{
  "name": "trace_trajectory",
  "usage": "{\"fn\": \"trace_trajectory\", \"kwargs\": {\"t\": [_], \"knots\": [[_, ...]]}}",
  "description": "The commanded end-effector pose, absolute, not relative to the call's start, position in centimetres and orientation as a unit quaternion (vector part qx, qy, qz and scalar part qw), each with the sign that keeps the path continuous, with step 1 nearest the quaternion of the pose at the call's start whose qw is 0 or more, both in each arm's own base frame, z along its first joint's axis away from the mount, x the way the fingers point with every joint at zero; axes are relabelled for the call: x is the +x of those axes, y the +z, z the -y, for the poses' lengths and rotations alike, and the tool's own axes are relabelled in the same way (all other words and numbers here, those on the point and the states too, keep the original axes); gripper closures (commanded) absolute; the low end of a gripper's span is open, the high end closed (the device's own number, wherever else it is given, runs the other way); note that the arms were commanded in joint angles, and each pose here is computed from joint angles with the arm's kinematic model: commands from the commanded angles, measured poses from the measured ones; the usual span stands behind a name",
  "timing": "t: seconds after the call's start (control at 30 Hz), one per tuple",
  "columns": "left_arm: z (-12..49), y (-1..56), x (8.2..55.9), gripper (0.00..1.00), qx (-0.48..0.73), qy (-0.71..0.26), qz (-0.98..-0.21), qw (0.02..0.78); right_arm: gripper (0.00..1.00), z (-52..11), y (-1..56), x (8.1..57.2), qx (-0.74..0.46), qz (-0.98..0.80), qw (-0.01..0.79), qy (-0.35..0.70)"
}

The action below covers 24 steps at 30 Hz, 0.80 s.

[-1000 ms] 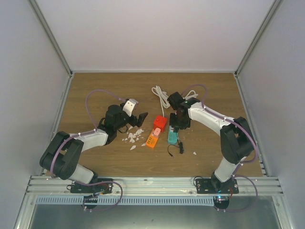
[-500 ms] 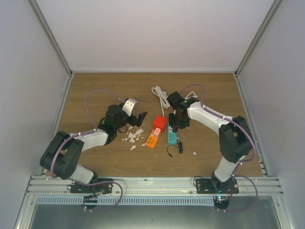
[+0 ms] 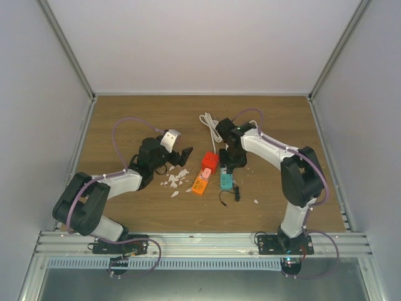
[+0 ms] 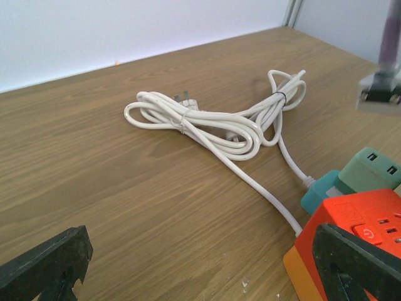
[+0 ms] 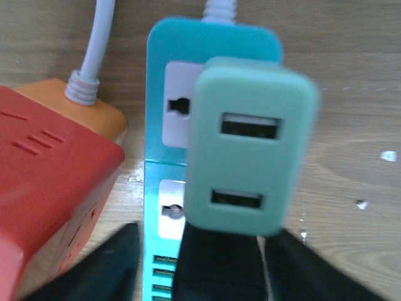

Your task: Insert the plug

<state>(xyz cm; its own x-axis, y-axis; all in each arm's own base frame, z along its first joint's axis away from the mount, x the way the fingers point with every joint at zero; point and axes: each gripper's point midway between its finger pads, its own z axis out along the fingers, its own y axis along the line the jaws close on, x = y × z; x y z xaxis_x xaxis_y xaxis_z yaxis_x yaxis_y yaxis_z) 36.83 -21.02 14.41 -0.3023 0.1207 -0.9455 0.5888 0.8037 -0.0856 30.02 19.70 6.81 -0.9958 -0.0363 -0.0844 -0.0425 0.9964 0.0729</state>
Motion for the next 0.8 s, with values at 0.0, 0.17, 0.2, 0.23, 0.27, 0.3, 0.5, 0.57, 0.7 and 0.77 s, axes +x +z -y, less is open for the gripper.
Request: {"fn": "trace_trajectory", "kwargs": {"t": [0.0, 0.17, 0.2, 0.23, 0.27, 0.3, 0.5, 0.57, 0.7, 0.77], "knots": [[20.9, 15.6, 37.9, 0.01, 0.219, -0.211, -0.77, 0.562, 0.28, -20.5, 5.8, 28.1, -0.053, -0.997, -0.018, 0.048], [20.8, 15.8, 37.7, 0.01, 0.218, -0.212, -0.767, 0.565, 0.13, -20.3, 8.1, 28.9, -0.055, -0.997, 0.006, 0.053], [20.8, 15.8, 37.7, 0.01, 0.218, -0.212, -0.766, 0.566, 0.13, -20.3, 8.5, 29.0, -0.054, -0.997, 0.011, 0.054], [20.8, 15.8, 37.7, 0.01, 0.219, -0.213, -0.767, 0.565, 0.12, -20.1, 9.0, 29.2, -0.054, -0.997, 0.017, 0.053], [20.8, 15.7, 37.7, 0.01, 0.219, -0.213, -0.767, 0.564, 0.12, -20.0, 9.5, 29.4, -0.054, -0.997, 0.024, 0.051], [20.8, 15.8, 37.7, 0.01, 0.219, -0.213, -0.767, 0.564, 0.13, -19.9, 10.0, 29.7, -0.052, -0.997, 0.031, 0.05], [20.8, 15.7, 37.8, 0.01, 0.218, -0.212, -0.768, 0.564, 0.64, -19.3, 12.4, 30.5, -0.048, -0.995, 0.067, 0.05], [20.8, 15.7, 37.9, 0.01, 0.218, -0.212, -0.768, 0.564, 0.91, -19.1, 12.9, 30.8, -0.048, -0.995, 0.075, 0.044], [20.8, 15.7, 37.9, 0.01, 0.218, -0.212, -0.769, 0.563, 1.0, -19.0, 13.1, 31.1, -0.048, -0.995, 0.078, 0.044], [20.8, 15.6, 38.0, 0.01, 0.217, -0.211, -0.769, 0.562, 1.0, -18.9, 12.3, 30.8, -0.047, -0.996, 0.068, 0.043]]}}
